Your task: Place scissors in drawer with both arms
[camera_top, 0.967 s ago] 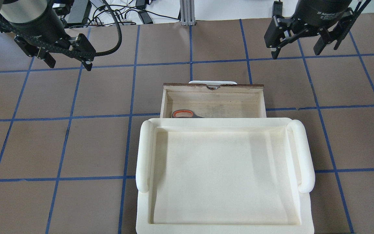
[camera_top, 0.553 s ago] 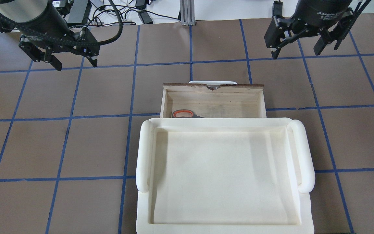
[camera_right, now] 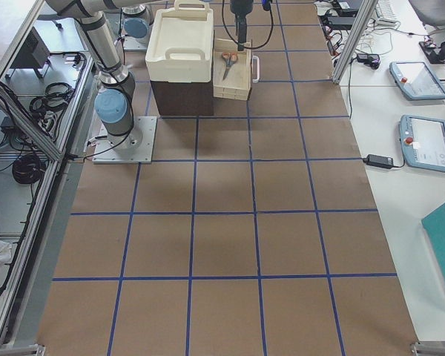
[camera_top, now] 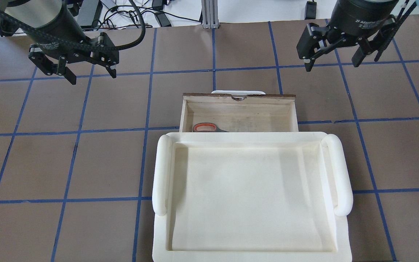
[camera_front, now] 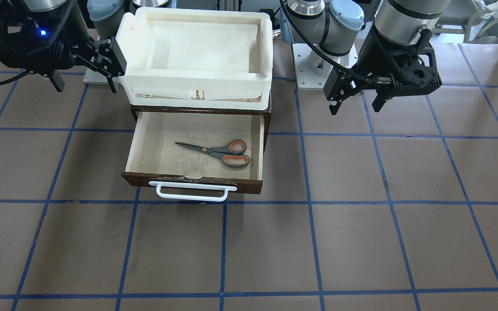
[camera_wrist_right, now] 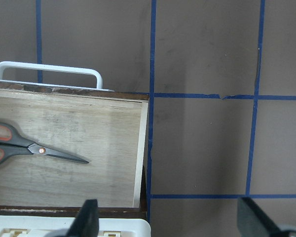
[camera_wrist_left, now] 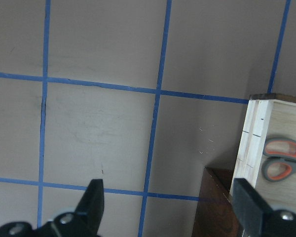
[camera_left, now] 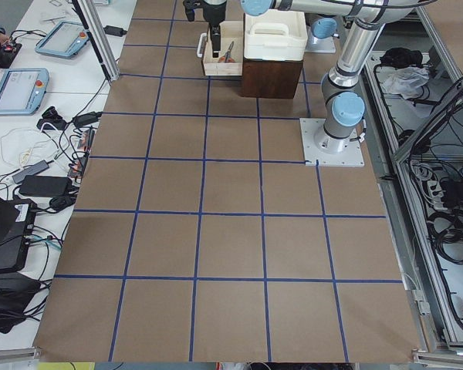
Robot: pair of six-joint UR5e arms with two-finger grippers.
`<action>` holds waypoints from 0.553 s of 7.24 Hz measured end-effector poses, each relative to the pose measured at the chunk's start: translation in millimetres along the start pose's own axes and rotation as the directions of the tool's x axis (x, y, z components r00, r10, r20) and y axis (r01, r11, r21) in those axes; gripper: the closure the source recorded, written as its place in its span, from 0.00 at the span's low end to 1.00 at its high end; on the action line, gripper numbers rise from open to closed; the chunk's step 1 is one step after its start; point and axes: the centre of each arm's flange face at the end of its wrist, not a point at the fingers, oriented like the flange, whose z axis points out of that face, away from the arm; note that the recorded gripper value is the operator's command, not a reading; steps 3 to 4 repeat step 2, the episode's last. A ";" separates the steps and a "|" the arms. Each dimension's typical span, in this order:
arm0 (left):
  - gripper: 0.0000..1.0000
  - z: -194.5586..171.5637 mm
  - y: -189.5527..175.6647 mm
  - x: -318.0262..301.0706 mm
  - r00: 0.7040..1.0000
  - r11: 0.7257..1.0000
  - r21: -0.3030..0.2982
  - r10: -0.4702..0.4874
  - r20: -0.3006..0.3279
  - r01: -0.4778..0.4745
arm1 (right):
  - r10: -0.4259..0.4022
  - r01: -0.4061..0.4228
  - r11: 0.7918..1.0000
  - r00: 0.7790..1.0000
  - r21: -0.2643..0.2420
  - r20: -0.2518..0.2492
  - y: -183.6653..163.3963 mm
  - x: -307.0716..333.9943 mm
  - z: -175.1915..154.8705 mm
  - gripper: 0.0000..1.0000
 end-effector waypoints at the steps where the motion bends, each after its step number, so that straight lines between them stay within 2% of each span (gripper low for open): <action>1: 0.04 0.4 1.5 4.3 1.000 1.000 0.000 0.005 0.002 -0.005 | 0.000 0.000 1.000 1.000 0.000 0.000 0.9 0.0 0.4 0.00; 4: 0.04 1.1 2.0 6.5 1.000 1.000 -0.001 0.009 0.001 -0.009 | 0.000 0.000 1.000 1.000 0.000 0.000 1.7 0.0 0.2 0.00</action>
